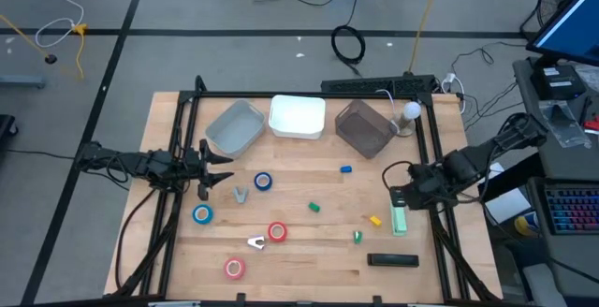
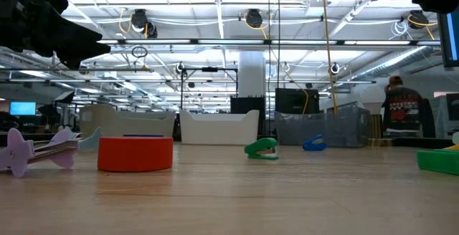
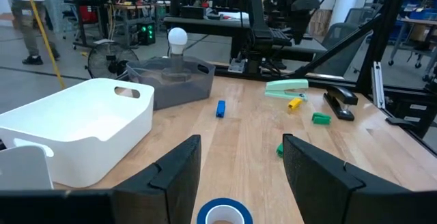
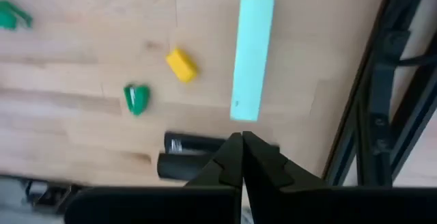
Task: Pick and place Stapler, Stapler remover, tape
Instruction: Put the light green stapler into the gray bin
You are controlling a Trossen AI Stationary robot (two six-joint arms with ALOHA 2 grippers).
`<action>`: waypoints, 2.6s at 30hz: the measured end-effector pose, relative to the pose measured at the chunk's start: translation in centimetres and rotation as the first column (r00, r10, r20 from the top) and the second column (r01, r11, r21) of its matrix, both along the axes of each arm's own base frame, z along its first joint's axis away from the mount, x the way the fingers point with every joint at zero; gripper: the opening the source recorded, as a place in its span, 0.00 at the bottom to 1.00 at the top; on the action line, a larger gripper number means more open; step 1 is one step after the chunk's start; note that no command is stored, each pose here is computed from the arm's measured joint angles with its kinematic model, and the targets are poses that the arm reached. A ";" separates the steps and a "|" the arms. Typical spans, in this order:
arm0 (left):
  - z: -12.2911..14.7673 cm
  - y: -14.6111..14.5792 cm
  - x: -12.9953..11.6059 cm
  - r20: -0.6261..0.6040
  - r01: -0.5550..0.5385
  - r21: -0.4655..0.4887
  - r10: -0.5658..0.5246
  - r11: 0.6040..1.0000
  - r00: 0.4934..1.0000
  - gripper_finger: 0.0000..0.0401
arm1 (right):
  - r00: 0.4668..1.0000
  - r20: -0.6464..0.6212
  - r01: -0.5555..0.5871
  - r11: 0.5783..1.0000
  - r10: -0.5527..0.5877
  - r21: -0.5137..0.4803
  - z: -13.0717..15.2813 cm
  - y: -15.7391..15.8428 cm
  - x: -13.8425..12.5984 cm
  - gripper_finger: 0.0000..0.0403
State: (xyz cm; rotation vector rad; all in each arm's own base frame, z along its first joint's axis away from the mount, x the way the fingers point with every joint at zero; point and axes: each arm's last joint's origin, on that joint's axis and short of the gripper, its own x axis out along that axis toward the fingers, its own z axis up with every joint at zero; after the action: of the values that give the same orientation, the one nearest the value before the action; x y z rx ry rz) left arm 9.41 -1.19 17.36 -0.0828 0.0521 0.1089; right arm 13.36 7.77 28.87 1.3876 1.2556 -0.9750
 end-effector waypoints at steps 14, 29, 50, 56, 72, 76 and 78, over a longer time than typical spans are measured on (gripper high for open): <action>0.0 0.0 0.0 0.000 -0.001 0.000 0.001 1.000 1.000 0.52 | 0.990 -0.111 -0.077 0.991 0.089 0.109 -0.9 -0.3 -1.5 0.08; 0.0 0.0 0.0 0.000 -0.001 -0.001 0.001 1.000 1.000 0.52 | 0.991 -0.120 -0.047 0.993 0.060 0.106 -2.5 -0.5 -1.9 0.41; 0.0 0.0 0.0 0.001 -0.001 -0.001 0.001 1.000 1.000 0.52 | 1.000 -0.013 -0.014 0.985 0.016 0.173 -8.8 0.0 -0.6 0.56; 0.0 0.0 0.0 0.001 -0.001 -0.001 0.001 1.000 1.000 0.52 | 1.000 -0.022 0.001 0.985 0.003 0.171 -9.7 -0.1 -0.8 0.55; 0.0 0.0 0.0 0.002 -0.001 -0.003 0.001 1.000 1.000 0.52 | 1.000 0.016 0.018 0.994 -0.020 0.106 -9.8 -0.3 -0.6 0.53; 0.0 0.0 0.0 0.002 -0.001 -0.004 0.001 1.000 1.000 0.52 | 1.000 0.023 0.017 0.993 -0.019 0.113 -10.9 -0.2 -0.6 0.53; 0.0 0.0 0.0 0.003 -0.001 -0.008 0.001 1.000 1.000 0.52 | 0.998 0.059 0.015 0.991 -0.023 0.135 -11.6 -0.1 -0.4 0.53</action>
State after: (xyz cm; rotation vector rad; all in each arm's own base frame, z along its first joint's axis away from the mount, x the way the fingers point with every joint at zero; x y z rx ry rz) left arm 9.41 -1.19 17.38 -0.0911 0.0500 0.1097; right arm 12.98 7.65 17.25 1.5238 1.2847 -0.8681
